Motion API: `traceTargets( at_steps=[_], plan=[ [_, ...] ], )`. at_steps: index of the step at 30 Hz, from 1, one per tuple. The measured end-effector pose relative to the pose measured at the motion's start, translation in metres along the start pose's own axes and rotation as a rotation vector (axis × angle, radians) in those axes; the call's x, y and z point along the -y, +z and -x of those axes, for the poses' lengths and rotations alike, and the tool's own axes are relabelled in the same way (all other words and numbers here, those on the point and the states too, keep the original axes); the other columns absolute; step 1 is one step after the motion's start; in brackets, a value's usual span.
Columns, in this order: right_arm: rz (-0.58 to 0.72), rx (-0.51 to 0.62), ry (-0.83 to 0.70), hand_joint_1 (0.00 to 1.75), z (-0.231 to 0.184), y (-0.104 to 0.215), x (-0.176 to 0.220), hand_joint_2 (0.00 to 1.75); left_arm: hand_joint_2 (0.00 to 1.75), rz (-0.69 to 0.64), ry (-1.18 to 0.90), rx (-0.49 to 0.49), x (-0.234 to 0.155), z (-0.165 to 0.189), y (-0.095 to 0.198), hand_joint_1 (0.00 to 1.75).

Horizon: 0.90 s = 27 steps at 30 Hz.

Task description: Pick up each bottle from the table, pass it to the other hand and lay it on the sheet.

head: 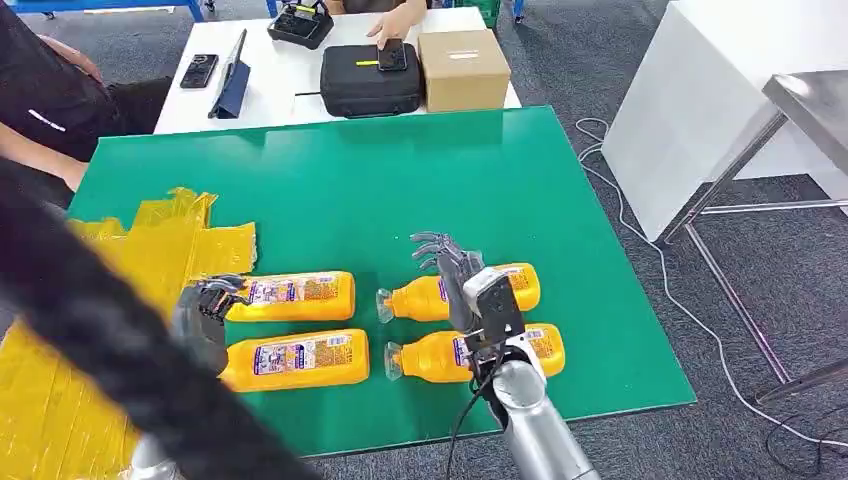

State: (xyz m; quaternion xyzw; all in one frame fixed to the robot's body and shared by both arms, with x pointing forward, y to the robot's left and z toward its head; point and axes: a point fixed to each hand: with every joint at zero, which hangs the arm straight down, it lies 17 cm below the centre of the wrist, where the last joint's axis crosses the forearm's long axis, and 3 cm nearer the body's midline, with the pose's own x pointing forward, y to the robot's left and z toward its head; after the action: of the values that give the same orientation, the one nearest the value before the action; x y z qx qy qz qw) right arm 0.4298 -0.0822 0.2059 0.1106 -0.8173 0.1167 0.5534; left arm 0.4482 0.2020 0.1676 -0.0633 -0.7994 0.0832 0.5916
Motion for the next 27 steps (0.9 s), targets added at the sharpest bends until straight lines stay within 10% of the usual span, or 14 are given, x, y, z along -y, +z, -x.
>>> traceTargets(
  at_steps=[13,27],
  plan=[
    [-0.114,-0.121,0.318,0.0,0.021,0.08,0.023,1.75,0.0,-0.1,0.043,0.011,-0.04,-0.001,0.007,0.0],
    [-0.191,-0.141,0.377,0.0,0.02,0.089,0.018,1.75,0.0,-0.142,0.06,0.038,-0.051,-0.014,0.006,0.0]
  ],
)
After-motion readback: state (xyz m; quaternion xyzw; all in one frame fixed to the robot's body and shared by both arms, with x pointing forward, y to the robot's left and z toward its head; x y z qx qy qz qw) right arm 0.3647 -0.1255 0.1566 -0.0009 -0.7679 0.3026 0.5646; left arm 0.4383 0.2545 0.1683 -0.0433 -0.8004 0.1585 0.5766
